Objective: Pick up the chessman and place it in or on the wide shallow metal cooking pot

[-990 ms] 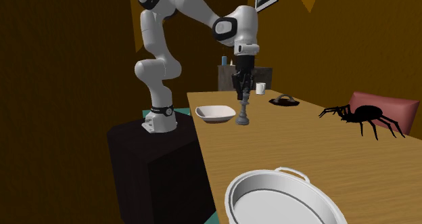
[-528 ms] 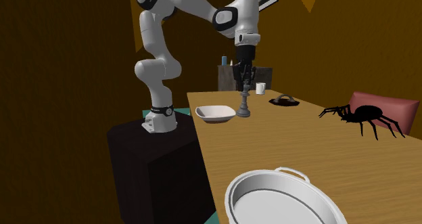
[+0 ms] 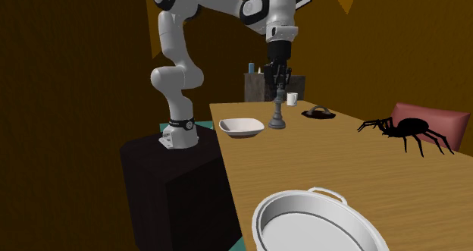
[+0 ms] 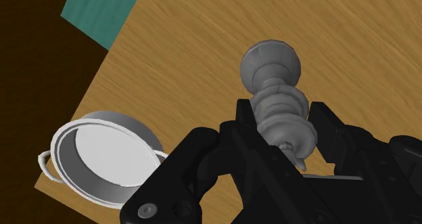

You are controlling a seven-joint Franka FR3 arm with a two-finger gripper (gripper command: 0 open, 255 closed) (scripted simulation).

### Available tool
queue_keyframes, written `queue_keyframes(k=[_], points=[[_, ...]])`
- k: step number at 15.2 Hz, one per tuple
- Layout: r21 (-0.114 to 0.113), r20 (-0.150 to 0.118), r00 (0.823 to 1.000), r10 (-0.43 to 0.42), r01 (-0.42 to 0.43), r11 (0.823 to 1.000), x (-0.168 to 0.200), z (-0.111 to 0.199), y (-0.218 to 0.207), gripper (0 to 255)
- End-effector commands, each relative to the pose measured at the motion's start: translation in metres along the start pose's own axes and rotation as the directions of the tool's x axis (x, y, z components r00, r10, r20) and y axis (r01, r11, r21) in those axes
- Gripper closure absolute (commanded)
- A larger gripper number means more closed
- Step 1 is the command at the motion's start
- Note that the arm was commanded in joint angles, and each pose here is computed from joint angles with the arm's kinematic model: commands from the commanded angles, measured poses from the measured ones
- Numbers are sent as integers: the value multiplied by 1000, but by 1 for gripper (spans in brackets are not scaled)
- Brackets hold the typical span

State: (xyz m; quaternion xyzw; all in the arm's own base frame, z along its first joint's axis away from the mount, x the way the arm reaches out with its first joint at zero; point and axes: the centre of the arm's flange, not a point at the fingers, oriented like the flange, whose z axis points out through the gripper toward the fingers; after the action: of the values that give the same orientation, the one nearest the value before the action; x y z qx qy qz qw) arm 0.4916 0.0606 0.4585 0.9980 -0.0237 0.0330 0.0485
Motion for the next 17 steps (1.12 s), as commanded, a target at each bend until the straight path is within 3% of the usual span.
queue_keyframes(k=[1,17], points=[[0,0,1000,0,0,1000,18,2,22,255],[0,0,1000,0,0,1000,162,6,177,255]])
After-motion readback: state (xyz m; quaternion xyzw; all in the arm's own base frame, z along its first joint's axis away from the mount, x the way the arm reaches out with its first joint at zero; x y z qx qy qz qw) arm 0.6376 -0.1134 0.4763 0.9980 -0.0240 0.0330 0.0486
